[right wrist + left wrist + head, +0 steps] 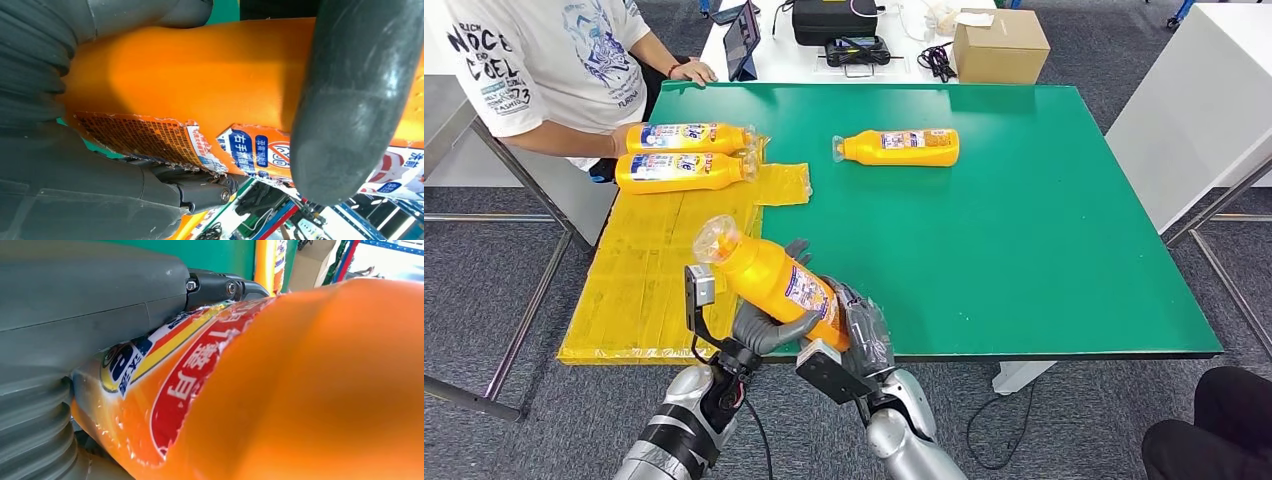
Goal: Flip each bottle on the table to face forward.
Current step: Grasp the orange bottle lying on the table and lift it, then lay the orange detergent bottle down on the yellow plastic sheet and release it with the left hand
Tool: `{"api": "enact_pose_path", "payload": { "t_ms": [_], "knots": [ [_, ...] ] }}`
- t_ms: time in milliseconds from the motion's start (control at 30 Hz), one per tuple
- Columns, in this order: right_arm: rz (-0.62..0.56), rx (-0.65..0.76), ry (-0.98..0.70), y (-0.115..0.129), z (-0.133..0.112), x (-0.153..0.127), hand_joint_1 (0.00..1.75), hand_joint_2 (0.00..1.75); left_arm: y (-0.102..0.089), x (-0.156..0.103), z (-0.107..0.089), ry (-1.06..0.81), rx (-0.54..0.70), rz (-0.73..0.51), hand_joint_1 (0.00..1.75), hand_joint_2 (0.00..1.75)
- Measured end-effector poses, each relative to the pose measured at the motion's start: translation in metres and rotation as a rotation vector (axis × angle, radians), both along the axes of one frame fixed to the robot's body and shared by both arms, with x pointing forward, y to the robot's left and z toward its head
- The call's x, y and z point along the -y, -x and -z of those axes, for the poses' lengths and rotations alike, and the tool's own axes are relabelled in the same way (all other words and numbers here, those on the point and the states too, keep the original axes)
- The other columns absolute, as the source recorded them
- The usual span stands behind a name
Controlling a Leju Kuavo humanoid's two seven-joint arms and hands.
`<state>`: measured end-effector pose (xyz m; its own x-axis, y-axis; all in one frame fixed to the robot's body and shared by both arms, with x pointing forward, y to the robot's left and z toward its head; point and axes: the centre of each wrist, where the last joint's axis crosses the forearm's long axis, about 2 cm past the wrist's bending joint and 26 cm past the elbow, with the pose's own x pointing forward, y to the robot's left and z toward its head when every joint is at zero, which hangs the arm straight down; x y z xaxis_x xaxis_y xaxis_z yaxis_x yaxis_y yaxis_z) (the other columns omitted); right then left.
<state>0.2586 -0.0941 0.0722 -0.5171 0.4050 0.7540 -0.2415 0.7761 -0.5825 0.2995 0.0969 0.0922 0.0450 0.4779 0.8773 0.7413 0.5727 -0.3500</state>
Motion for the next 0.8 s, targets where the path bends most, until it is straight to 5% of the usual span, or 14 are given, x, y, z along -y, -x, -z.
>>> {"api": "enact_pose_path", "payload": {
  "t_ms": [800],
  "knots": [
    [-0.057, -0.053, 0.055, 0.0005, 0.0099, -0.0047, 1.75, 1.75, 0.0043, -0.0085, 0.0023, 0.123, -0.047, 0.015, 0.00, 1.75]
  ]
}}
